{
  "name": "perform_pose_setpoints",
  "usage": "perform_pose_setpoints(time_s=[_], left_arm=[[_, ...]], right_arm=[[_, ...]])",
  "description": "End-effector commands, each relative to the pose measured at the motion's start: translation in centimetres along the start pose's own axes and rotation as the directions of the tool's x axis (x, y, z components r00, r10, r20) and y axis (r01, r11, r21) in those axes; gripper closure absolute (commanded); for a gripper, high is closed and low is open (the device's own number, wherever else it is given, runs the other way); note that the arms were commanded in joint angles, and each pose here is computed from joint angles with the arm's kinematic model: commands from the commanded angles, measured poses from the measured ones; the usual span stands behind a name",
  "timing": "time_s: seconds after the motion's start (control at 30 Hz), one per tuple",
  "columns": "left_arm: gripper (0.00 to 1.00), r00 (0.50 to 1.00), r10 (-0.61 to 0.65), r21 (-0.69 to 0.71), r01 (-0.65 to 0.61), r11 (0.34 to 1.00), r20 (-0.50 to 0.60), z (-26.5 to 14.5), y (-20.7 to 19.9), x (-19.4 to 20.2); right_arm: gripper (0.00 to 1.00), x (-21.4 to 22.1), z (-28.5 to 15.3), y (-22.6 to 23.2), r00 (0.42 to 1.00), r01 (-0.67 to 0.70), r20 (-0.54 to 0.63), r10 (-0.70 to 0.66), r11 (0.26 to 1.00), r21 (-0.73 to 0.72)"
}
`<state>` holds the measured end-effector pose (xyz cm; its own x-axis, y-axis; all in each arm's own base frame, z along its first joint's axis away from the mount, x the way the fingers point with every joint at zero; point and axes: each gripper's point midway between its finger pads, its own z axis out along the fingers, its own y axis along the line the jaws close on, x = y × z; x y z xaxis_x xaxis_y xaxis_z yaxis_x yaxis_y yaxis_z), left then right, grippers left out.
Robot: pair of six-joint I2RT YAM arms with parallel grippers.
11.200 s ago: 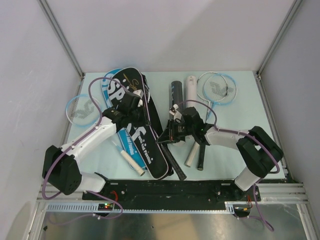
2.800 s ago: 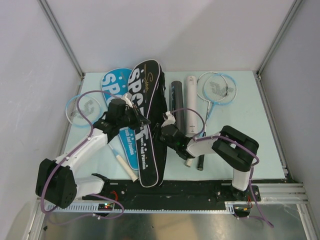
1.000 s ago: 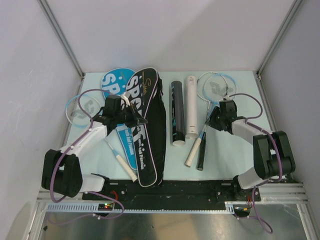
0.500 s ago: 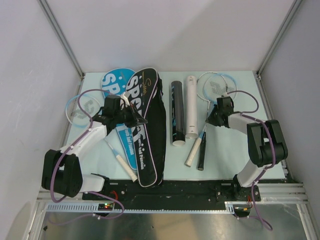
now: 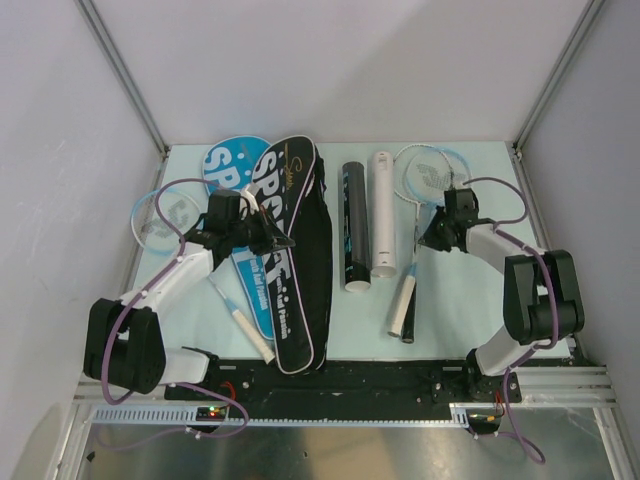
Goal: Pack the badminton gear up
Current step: Pick up the racket from the center of the board, then place the racket at the center of the board.
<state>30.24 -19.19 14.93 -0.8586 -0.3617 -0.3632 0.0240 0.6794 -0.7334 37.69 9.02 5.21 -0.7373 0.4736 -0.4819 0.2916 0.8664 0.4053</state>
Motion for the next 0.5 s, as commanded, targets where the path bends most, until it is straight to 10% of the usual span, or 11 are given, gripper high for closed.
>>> perform_pose_setpoints(time_s=[0.0, 0.47], left_arm=[[1.0, 0.999, 0.027, 0.06, -0.029, 0.998, 0.033, -0.7, -1.8, -1.5], [1.0, 0.999, 0.017, 0.051, -0.018, 0.999, 0.031, -0.5, -1.4, -1.5]], right_arm=[[0.94, -2.9, -2.2, 0.5, 0.999, -0.005, 0.053, 0.007, 0.999, -0.046], [0.9, -3.7, -1.1, -9.0, 1.0, 0.026, -0.016, -0.024, 0.992, 0.12]])
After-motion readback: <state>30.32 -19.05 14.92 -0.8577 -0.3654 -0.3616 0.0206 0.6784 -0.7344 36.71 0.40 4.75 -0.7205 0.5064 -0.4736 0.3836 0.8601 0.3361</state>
